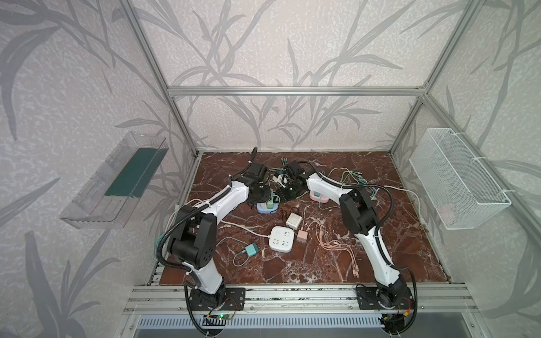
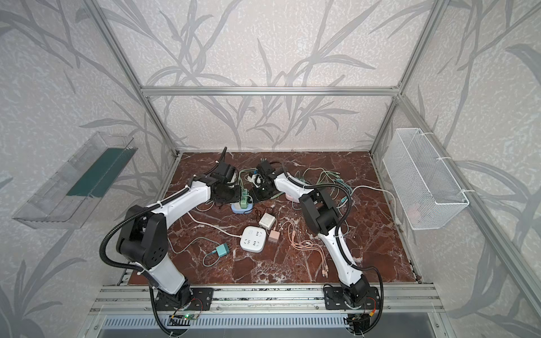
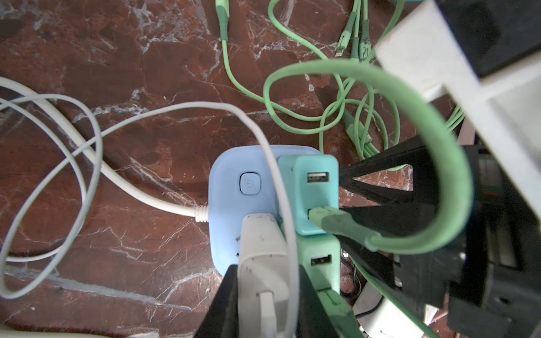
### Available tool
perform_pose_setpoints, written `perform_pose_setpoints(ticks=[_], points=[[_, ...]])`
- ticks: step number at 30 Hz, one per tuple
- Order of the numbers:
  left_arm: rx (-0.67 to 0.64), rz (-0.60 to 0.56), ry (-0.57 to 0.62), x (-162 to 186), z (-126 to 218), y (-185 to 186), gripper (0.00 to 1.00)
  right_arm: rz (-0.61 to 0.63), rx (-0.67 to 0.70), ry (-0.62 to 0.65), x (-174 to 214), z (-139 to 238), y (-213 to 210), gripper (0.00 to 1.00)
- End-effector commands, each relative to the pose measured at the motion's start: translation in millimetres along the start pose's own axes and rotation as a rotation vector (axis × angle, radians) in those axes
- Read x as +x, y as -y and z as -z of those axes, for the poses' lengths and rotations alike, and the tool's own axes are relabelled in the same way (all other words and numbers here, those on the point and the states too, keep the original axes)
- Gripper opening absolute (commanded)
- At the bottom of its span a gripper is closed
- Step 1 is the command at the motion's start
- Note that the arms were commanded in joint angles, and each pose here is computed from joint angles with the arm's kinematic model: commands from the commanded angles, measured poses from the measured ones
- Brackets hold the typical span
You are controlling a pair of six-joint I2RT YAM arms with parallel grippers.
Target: Pull the plug off the socket
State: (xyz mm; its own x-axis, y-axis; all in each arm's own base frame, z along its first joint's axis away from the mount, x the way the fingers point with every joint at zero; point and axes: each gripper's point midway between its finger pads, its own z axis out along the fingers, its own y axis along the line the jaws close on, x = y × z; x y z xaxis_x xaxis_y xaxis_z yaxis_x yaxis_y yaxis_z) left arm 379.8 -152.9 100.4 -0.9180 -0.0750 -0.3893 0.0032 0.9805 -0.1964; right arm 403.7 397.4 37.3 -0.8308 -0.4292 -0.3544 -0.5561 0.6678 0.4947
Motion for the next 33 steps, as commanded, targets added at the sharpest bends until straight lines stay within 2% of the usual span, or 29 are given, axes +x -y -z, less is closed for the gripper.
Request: perform_pose_setpoints(ticks=[1, 4, 11, 16, 25, 33], points=[[0.045, -0.043, 0.061, -15.9, 24.7, 16.8, 0.07, -0.053, 0.094, -0.16, 45.4, -28.5, 28.5, 0.49], [0.016, -0.065, 0.061, -13.7, 26.9, 14.7, 0.06, -0.058, 0.123, -0.166, 44.9, -27.9, 32.6, 0.48], [0.048, -0.092, 0.076, -14.1, 31.3, 20.1, 0.06, -0.063, 0.182, -0.194, 48.8, -28.6, 43.2, 0.48], [0.058, -0.056, 0.089, -17.6, 34.3, 17.8, 0.06, -0.072, 0.185, -0.199, 50.3, -30.2, 44.4, 0.49], [0.041, -0.078, 0.076, -14.0, 37.6, 11.8, 0.05, -0.073, 0.194, -0.222, 55.3, -33.7, 48.8, 0.49], [0.0, -0.049, 0.067, -0.7, 33.0, -2.8, 0.04, -0.085, 0.161, -0.17, 40.9, -28.4, 43.7, 0.5]])
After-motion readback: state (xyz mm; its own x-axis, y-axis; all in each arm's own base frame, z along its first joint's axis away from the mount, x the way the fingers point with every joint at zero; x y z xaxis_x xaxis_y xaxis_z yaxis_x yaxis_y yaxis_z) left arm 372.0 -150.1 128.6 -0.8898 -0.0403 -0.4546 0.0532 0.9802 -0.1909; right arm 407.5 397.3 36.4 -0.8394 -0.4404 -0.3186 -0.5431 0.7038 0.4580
